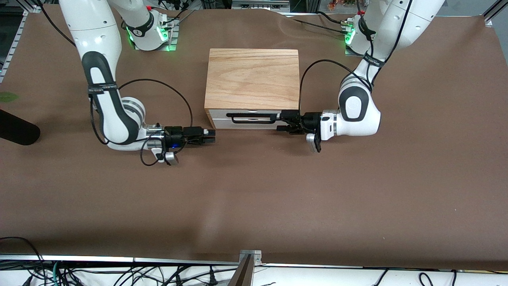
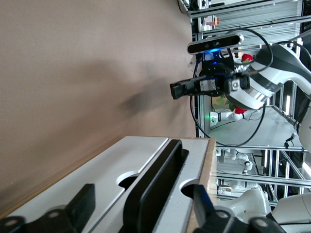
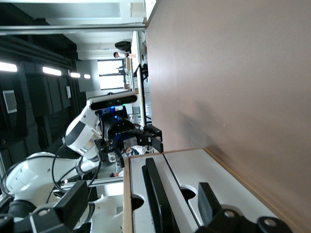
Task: Pull top drawer with both arms simultaneously
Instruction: 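Close the right gripper and the left gripper on the black handle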
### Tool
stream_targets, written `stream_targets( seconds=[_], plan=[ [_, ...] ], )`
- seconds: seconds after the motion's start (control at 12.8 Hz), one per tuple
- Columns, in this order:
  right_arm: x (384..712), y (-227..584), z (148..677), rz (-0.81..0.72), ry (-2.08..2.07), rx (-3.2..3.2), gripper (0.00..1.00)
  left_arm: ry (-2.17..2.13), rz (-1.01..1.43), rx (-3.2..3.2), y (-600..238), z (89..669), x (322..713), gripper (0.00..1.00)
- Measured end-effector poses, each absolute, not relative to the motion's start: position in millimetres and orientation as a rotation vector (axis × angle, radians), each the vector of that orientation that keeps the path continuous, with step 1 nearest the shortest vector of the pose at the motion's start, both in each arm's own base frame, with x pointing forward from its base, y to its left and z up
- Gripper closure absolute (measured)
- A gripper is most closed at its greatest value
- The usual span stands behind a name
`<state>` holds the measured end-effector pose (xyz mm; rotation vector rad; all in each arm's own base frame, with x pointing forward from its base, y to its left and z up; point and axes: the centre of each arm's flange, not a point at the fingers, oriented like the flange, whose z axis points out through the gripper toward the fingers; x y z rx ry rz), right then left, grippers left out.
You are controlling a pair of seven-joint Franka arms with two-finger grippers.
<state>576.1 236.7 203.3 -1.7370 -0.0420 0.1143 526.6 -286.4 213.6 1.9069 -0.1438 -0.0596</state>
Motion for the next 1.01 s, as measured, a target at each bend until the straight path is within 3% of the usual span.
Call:
stream_targets(
  seconds=[0.08,0.16,0.31,0.54,0.78,0.93,1.01],
  plan=[
    [570.3,244.2,199.9,0.092,-0.057,-1.720,0.00,-0.139,-0.068,1.910,-286.9,208.5,525.0,0.14],
    [561.7,253.1,194.4,0.065,-0.071,-1.700,0.00,-0.135,-0.077,1.911,-287.8,203.8,523.4,0.22],
    [540.3,271.2,180.7,0.044,-0.095,-1.678,0.00,-0.132,-0.088,1.911,-289.1,198.4,521.4,0.48],
    [519.6,290.0,171.6,0.057,-0.119,-1.661,0.00,-0.145,-0.080,1.892,-290.2,204.1,522.8,0.78],
    [500.5,291.6,162.1,0.059,-0.142,-1.614,0.00,-0.149,-0.077,1.888,-290.0,202.7,522.5,0.78],
    [499.3,288.6,160.8,0.051,-0.132,-1.600,0.04,-0.148,-0.079,1.884,-289.8,202.3,522.5,0.78],
    [499.5,287.4,160.7,0.046,-0.136,-1.598,0.11,-0.148,-0.079,1.884,-289.8,202.2,522.5,0.78]
  ],
)
